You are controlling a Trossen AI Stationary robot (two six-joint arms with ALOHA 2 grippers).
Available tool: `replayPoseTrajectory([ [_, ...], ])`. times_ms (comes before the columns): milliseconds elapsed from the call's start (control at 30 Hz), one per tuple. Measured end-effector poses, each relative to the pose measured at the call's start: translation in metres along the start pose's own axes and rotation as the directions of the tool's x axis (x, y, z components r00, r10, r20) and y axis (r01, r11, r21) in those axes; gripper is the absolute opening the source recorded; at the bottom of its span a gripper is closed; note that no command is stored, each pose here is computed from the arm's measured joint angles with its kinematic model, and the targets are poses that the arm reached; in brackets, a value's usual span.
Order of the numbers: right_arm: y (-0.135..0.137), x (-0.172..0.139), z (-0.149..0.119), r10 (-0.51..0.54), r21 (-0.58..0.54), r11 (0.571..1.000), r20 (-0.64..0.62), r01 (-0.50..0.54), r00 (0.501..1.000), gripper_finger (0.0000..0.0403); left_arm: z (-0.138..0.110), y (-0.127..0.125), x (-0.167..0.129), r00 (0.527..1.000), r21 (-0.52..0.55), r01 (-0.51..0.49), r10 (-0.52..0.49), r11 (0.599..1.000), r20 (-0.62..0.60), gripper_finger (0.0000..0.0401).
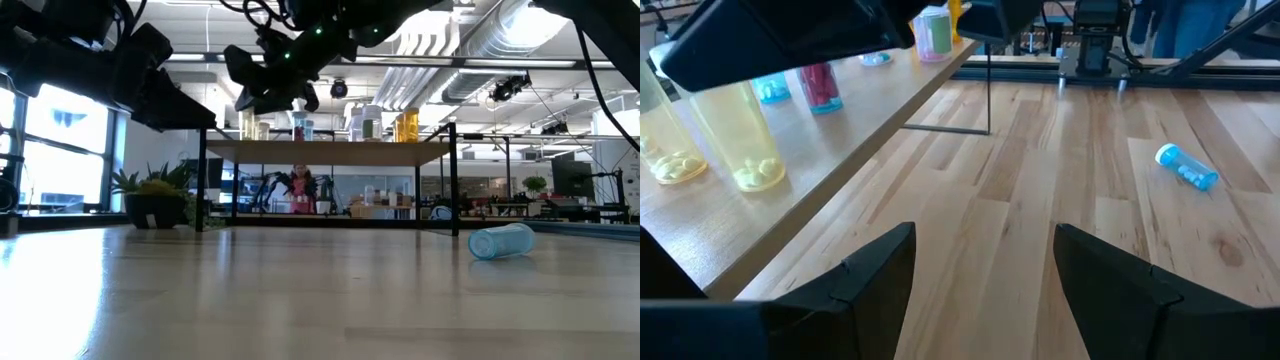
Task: Pick and place medicine bottles onto shelf by color
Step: Put the yellow pill bottle on the shelf, then put the blue pill bottle on the shelf
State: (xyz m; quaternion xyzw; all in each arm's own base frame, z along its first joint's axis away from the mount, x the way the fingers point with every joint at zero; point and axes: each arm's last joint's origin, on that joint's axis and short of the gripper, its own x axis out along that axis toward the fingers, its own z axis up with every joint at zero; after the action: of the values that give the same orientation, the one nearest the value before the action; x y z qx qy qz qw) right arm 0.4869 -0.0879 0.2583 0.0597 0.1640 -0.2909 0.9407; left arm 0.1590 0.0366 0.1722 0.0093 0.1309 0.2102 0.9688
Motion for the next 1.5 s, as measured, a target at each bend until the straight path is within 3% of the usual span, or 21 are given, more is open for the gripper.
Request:
replayPoseTrajectory([
  [300,0.0,0.0,0.0,0.001,0.0,1.0,-0.001,-0.001,1.0,0.0121,0.0,0.0,0.0,1.0,0.0,0.0,0.0,1.0,0.0,0.0229],
  [733,-0.001,0.0,0.001,-0.026,-0.003,1.0,0.006,0.026,1.0,0.0165,0.0,0.0,0.0,1.0,0.0,0.0,0.0,1.0,0.0,0.0229],
  [1500,0.001,-0.002,0.011,0.002,-0.039,0.999,0.039,-0.001,0.999,0.0167,-0.003,0.0,0.0,1.0,0.007,0.0,0.0,1.0,-0.028,0.0229],
])
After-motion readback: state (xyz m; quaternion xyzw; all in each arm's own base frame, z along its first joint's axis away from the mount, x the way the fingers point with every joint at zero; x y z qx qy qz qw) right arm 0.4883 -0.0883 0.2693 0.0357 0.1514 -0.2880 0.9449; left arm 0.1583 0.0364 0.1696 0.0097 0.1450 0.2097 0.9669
